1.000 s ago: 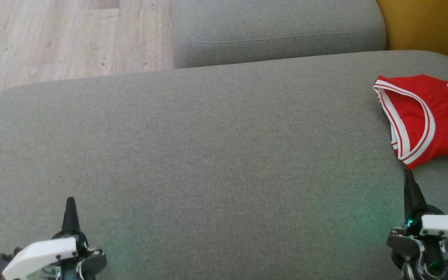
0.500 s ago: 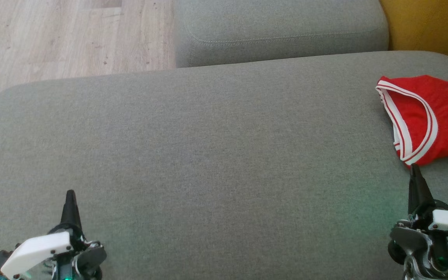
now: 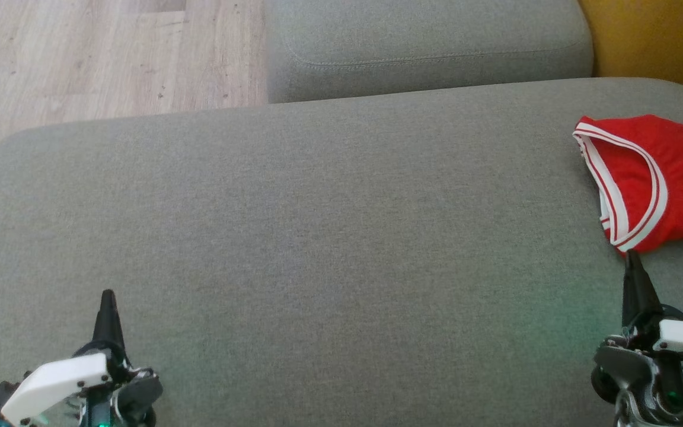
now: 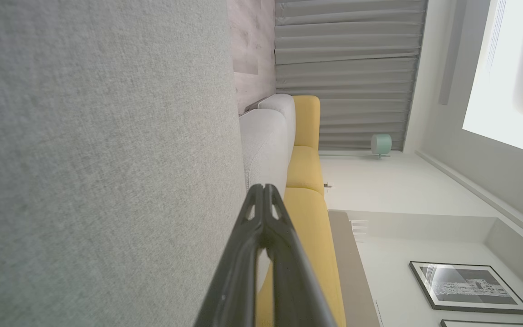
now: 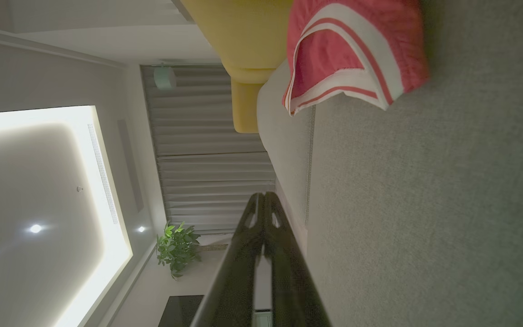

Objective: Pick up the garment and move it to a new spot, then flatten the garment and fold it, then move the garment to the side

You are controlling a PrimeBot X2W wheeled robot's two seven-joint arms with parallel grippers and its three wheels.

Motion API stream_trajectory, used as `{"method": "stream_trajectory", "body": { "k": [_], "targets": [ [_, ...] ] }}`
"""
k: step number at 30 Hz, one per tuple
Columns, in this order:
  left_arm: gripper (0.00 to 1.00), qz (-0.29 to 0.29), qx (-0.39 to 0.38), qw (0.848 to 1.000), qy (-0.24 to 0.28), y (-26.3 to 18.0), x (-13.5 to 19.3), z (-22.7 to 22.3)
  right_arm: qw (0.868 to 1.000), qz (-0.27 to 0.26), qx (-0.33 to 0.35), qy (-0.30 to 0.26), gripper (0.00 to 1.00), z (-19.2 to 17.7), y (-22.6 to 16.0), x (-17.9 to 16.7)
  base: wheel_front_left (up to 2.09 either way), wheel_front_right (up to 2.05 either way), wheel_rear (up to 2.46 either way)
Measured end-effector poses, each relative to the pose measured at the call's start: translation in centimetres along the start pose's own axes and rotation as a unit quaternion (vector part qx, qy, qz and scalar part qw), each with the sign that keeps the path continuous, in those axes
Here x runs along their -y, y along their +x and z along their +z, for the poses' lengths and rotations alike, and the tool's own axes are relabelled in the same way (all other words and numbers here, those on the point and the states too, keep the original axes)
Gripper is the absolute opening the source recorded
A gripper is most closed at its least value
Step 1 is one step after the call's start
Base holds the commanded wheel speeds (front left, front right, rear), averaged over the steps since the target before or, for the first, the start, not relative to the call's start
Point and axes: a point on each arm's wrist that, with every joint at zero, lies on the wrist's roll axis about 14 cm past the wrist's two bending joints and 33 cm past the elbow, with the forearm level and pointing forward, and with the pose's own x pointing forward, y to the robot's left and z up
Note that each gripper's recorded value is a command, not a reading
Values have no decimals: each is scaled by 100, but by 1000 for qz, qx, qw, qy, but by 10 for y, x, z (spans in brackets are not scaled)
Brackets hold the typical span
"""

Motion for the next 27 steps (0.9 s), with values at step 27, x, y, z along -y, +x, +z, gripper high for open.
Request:
{"method": "stream_trajectory", "body": {
  "k": [27],
  "targets": [
    [0, 0, 0, 1000, 0, 0, 0, 0, 1000, 0, 0, 0, 0, 0, 0, 0, 0, 0, 0]
  ]
}}
